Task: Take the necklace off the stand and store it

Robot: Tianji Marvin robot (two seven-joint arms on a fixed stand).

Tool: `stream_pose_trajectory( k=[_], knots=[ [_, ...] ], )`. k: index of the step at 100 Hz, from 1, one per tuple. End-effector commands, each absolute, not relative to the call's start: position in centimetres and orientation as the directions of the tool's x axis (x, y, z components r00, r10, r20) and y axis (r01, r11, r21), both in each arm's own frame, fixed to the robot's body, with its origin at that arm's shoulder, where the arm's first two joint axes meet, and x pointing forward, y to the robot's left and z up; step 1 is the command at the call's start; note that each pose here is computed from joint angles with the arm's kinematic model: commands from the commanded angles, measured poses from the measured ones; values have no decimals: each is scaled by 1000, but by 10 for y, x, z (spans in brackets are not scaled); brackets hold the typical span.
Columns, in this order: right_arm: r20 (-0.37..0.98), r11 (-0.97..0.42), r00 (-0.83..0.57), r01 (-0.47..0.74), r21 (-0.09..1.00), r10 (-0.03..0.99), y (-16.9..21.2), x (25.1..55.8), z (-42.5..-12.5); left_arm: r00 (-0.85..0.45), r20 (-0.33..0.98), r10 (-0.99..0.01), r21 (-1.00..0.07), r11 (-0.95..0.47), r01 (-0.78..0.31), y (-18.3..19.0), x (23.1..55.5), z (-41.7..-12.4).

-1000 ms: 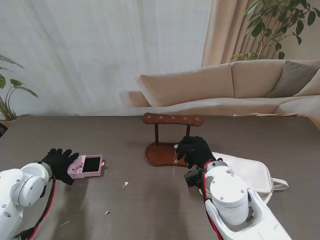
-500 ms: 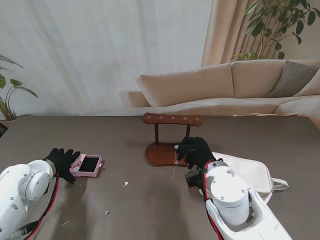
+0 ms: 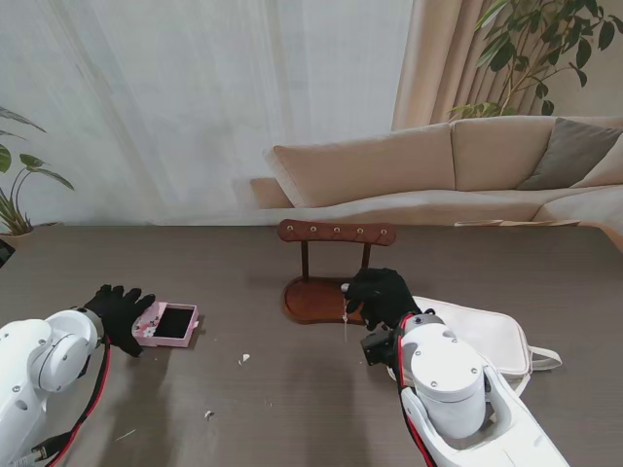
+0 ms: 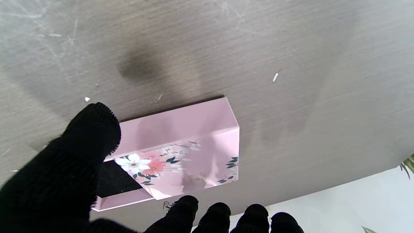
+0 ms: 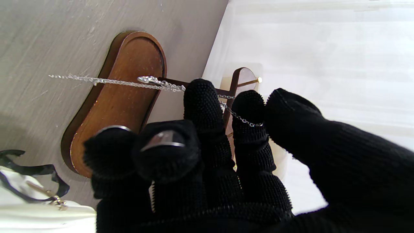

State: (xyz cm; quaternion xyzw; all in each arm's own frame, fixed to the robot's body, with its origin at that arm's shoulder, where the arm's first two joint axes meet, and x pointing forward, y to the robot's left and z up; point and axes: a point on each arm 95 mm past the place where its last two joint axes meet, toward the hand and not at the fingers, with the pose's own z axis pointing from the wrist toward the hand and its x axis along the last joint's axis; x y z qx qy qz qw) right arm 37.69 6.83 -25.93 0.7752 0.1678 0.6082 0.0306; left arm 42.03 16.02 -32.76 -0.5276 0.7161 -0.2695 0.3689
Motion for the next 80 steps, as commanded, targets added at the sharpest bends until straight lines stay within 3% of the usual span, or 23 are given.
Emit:
stream_pose_trajectory(
  k=[1,46,80],
  knots=[
    [932,-940,212,244,240,293,72,375,-262,-171,-255,-952,-772,307,-556,161,425,-323],
    [928,-939,224,247,240,297,70,376,-263,-192,-285,-939,-734,342,-586,162,447,-340],
    [929,-941,231,249,231,289,70,375,-263,-242,-288,-927,-687,376,-622,162,442,-359]
  ],
)
